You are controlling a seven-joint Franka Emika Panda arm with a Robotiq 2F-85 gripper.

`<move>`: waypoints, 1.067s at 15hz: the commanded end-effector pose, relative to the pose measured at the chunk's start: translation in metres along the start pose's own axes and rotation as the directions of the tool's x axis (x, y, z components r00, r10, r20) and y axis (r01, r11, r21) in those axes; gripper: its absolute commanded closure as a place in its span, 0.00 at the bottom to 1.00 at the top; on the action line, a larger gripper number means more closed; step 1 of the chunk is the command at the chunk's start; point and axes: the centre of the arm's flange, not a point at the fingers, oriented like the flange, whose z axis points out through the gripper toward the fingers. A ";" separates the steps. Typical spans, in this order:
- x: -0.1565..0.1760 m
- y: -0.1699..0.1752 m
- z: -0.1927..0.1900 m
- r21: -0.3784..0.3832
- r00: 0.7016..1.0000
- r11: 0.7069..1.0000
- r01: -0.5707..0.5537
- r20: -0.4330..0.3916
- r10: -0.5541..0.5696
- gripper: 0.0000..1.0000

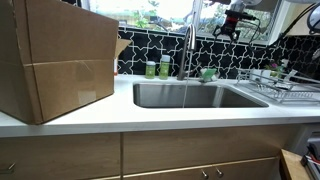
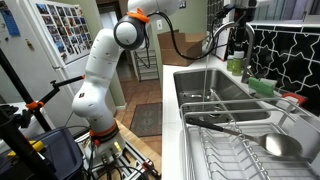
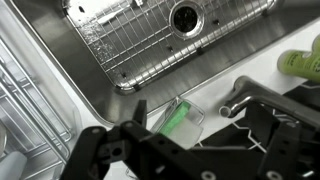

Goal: Open the tap using the faucet, remove the green sponge from the sponge holder and wet it on the tap before putting it in the sponge holder

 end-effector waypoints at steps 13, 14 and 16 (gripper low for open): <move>-0.105 0.036 -0.008 -0.118 0.781 0.785 0.609 -0.085 -0.619 0.00; -0.107 0.035 -0.010 -0.109 0.770 0.779 0.618 -0.115 -0.627 0.00; -0.113 0.035 -0.012 -0.080 0.758 0.773 0.629 -0.154 -0.633 0.00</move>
